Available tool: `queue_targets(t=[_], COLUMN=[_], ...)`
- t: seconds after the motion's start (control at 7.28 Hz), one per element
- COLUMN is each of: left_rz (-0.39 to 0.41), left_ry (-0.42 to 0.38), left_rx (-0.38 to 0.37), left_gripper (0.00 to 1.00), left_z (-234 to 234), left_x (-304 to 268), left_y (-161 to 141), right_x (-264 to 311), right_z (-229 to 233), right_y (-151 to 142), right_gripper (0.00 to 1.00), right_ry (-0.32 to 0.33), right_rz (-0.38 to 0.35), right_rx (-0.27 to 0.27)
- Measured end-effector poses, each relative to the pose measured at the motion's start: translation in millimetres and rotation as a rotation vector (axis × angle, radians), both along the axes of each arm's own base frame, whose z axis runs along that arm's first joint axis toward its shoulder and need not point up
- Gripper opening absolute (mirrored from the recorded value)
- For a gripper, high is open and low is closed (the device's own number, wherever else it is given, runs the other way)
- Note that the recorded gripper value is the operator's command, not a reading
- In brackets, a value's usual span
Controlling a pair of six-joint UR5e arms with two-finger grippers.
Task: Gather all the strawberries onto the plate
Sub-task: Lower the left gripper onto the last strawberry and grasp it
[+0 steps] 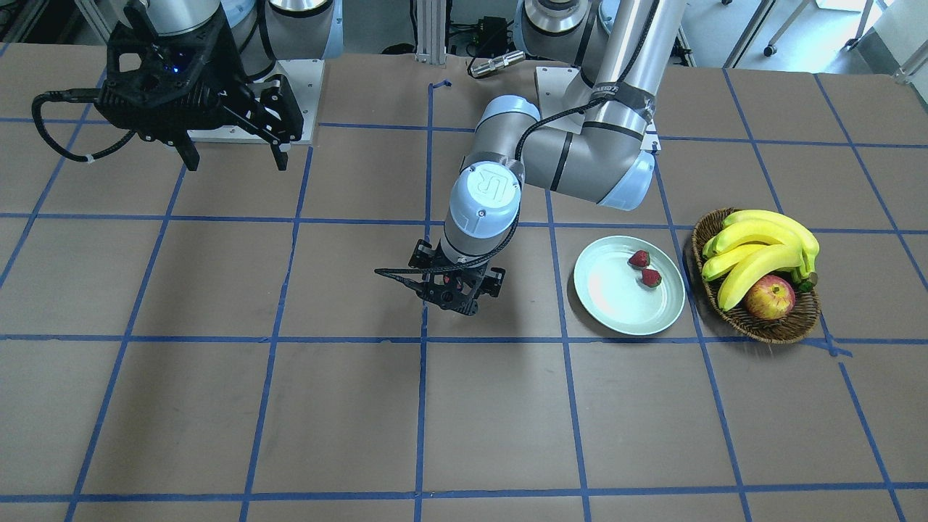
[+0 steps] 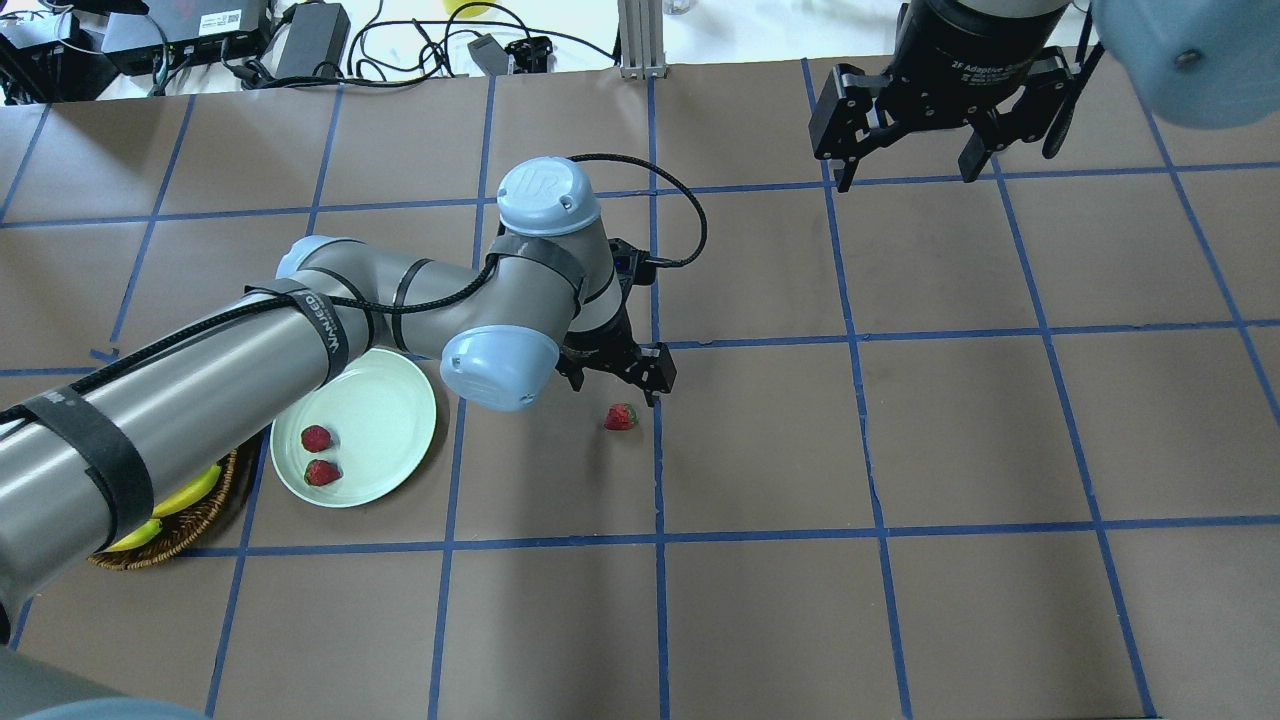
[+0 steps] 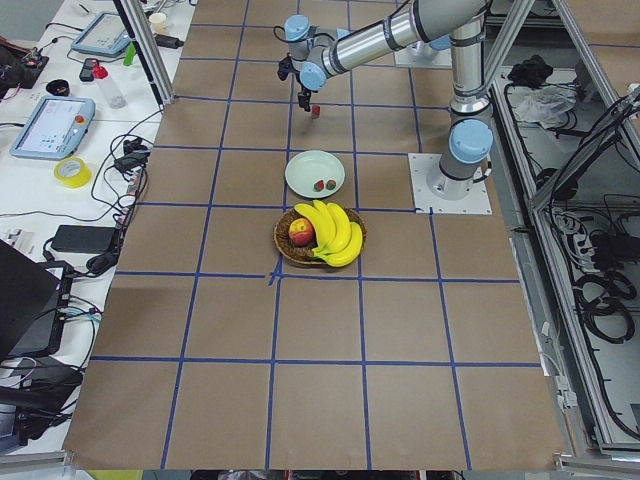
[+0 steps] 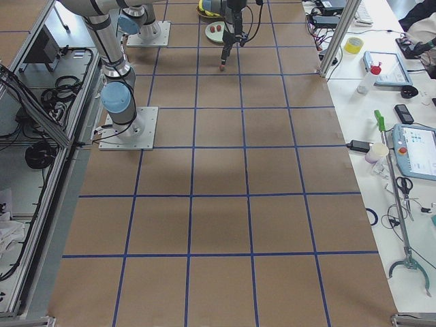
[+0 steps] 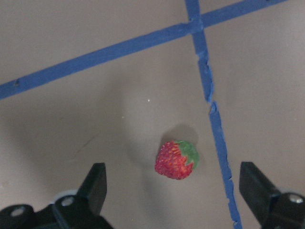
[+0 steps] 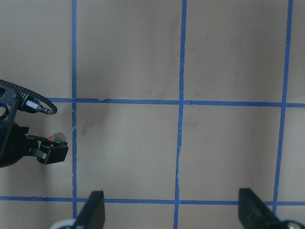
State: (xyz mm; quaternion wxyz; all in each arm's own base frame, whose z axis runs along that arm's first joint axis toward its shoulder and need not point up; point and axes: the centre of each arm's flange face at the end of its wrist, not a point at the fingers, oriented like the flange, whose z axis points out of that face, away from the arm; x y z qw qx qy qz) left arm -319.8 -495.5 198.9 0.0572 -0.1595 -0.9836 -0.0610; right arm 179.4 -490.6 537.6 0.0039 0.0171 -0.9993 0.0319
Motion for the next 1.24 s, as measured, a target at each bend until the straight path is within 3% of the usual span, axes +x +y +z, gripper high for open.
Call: queue_targets(t=[0.41,0.55,0.82,1.1,1.24], left_rz=[-0.029,-0.026,0.003,0.012,0.011], left_ry=[-0.008,-0.011,-0.015,-0.019,-0.021], left_rx=[0.014,0.023,0.031,0.034,0.036], left_gripper=[0.98,0.92,0.53,0.31,0.00], left_z=[-21,-27,-29,-29,-28], left_x=[-5,-5,-5,-5,-5], left_y=[0,0,1,1,1], right_x=[0,0,1,1,0], right_z=[0,0,0,1,1], right_y=[0,1,1,1,1], right_gripper=[1.00,1.00,1.00,1.00,1.00], right_ry=[-0.001,-0.001,-0.002,-0.002,-0.001], right_rz=[0.002,0.003,0.005,0.004,0.003], right_rx=[0.000,0.000,0.000,-0.001,-0.001])
